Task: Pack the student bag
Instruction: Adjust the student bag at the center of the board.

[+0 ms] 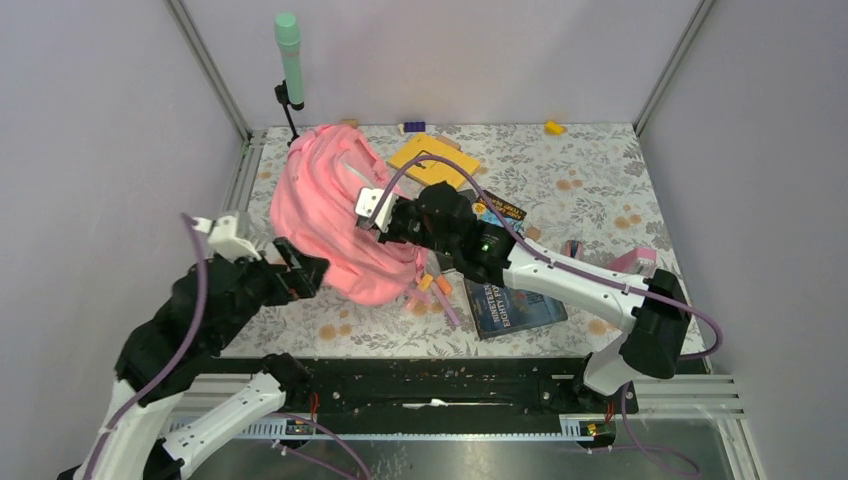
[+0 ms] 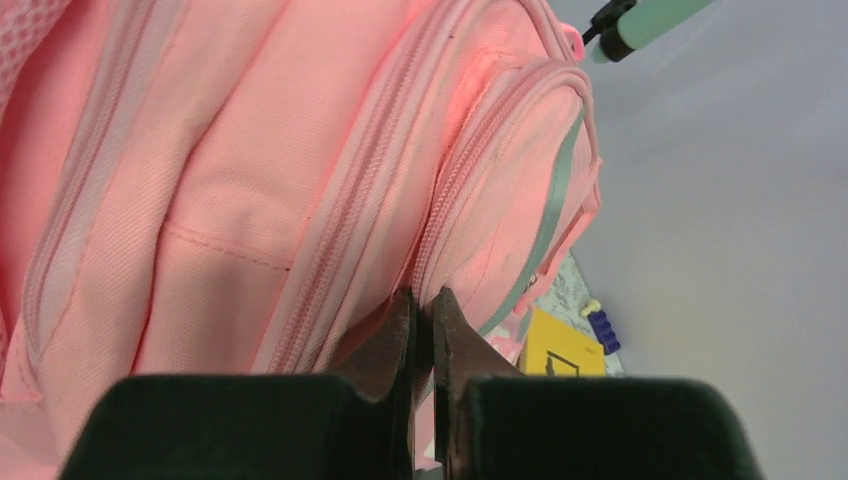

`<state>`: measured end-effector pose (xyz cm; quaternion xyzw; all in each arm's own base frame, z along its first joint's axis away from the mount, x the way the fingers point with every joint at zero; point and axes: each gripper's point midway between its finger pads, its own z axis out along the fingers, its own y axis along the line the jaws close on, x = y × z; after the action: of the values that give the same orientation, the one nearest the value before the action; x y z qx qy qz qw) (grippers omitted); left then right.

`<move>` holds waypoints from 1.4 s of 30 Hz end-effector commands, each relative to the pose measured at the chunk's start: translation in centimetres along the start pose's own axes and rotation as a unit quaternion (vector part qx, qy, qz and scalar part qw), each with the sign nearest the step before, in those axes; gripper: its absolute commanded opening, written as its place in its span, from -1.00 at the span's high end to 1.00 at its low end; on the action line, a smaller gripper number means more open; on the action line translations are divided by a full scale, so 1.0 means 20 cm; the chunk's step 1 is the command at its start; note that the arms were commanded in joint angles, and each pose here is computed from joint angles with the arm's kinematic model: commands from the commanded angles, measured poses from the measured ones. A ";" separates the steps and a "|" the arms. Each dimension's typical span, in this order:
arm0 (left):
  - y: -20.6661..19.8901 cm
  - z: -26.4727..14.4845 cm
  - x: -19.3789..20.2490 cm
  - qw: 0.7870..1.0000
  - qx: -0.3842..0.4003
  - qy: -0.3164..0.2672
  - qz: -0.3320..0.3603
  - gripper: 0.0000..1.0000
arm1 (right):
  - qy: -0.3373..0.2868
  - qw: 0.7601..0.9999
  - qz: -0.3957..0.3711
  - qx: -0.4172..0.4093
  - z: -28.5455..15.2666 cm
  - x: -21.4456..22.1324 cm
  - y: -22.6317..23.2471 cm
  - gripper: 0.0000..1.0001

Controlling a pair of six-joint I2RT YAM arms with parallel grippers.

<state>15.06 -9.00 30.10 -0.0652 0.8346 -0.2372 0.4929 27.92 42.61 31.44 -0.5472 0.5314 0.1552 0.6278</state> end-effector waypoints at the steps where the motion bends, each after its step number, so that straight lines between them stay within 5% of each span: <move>1: 0.05 -0.06 -0.20 0.997 -0.060 -0.041 0.038 -0.97 | 0.022 1.000 0.000 0.021 -0.02 0.10 0.00 1.00; 8: -0.01 0.11 -0.37 0.990 -0.083 -0.058 0.096 -0.97 | 0.034 0.999 0.015 0.018 -0.05 0.20 0.09 1.00; 16: -0.04 0.50 -0.11 1.000 -0.006 0.013 0.001 -0.97 | 0.047 0.998 0.050 -0.001 -0.06 0.30 0.26 1.00; 22: 0.22 0.63 0.01 0.995 -0.084 0.002 -0.054 -0.98 | 0.053 0.995 0.088 0.010 -0.09 0.37 0.37 1.00; 23: 0.27 0.65 0.03 0.993 -0.099 -0.002 -0.059 -0.97 | 0.056 0.993 0.103 0.013 -0.09 0.37 0.38 0.81; 26: 0.37 0.68 0.08 0.989 -0.130 0.002 -0.066 -0.97 | 0.073 0.985 0.155 0.035 -0.14 0.37 0.35 -0.54; 28: 0.43 0.70 0.10 0.986 -0.147 0.009 -0.077 -0.97 | 0.089 0.974 0.190 0.090 -0.20 0.39 0.26 -0.95; 42: 0.57 0.79 0.16 0.982 -0.152 0.087 -0.078 -0.98 | 0.217 0.824 0.495 0.169 -0.53 1.00 -0.01 -0.93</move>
<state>27.37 -4.48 15.33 -0.2191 0.8873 -0.1338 0.3831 32.13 26.38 19.71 -0.1744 0.8297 0.1798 0.4989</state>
